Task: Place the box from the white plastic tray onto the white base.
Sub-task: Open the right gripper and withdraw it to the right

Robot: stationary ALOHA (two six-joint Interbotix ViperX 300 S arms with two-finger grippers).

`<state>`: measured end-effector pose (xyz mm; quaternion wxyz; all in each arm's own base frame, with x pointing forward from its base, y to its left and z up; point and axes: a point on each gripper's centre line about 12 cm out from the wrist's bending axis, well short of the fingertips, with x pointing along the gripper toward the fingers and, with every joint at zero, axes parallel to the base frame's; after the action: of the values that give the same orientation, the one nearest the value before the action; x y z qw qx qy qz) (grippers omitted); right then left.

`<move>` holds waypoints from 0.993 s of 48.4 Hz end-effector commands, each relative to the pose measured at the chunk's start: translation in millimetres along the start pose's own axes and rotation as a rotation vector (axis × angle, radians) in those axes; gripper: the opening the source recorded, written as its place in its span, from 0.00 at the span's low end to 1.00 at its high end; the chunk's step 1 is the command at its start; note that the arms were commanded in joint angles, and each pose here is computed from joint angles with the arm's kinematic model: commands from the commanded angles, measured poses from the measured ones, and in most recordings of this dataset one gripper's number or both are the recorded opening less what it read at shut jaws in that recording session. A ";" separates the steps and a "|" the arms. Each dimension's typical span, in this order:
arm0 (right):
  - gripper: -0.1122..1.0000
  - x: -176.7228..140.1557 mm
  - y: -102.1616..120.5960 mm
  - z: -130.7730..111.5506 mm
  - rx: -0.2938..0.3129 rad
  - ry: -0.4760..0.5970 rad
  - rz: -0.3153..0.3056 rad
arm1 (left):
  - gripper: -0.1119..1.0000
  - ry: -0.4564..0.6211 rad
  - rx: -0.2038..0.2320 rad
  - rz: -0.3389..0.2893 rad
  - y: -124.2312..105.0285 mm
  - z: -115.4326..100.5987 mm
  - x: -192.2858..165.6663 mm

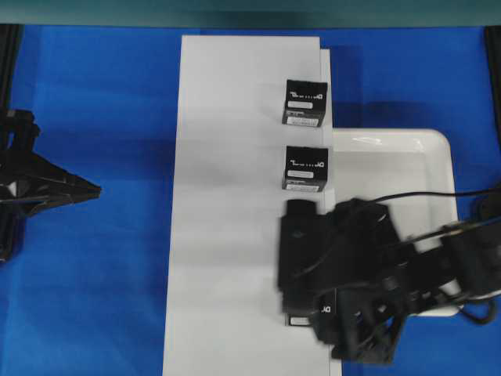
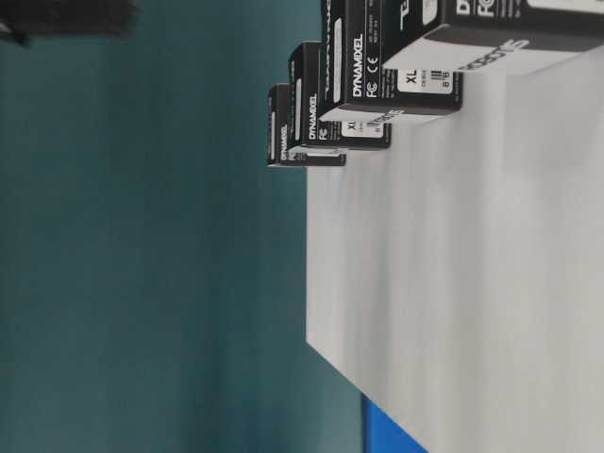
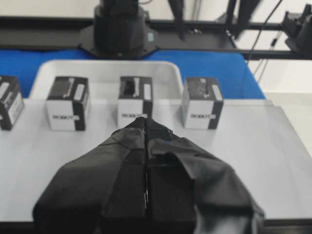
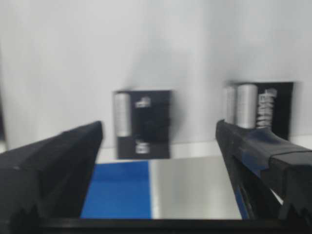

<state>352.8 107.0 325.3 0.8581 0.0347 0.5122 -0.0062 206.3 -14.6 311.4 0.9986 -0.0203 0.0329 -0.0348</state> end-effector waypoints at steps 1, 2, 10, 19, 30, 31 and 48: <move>0.98 -17.9 -11.2 0.6 -0.017 -0.078 -0.030 | 0.04 -0.017 0.000 -0.007 -1.5 5.8 0.7; 0.98 -20.5 -13.8 -0.1 -0.022 -0.093 -0.037 | 0.04 -0.015 0.000 -0.008 -1.9 5.6 0.7; 0.98 -38.4 -32.0 -10.2 -0.018 -0.204 -0.042 | 0.04 -0.019 -0.001 -0.015 -3.2 6.6 0.7; 0.98 -56.1 -57.5 -31.5 0.041 -0.370 -0.008 | 0.04 -0.033 -0.021 -0.016 -3.4 11.1 0.4; 0.98 -79.4 -87.5 -63.2 0.056 -0.584 -0.003 | 0.04 -0.033 -0.028 -0.016 -3.4 12.3 -0.2; 0.97 -81.2 -89.7 -66.1 0.059 -0.593 -0.005 | 0.04 -0.033 -0.028 -0.016 -3.4 11.9 -0.5; 0.97 -101.6 -109.5 -119.2 0.031 -0.700 -0.039 | 0.04 -0.050 -0.030 -0.017 -3.5 14.9 -3.4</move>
<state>202.3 5.1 350.0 0.9774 0.0362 0.2040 -0.0420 202.4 -16.9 316.1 0.9983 -0.0359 0.0230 -0.0408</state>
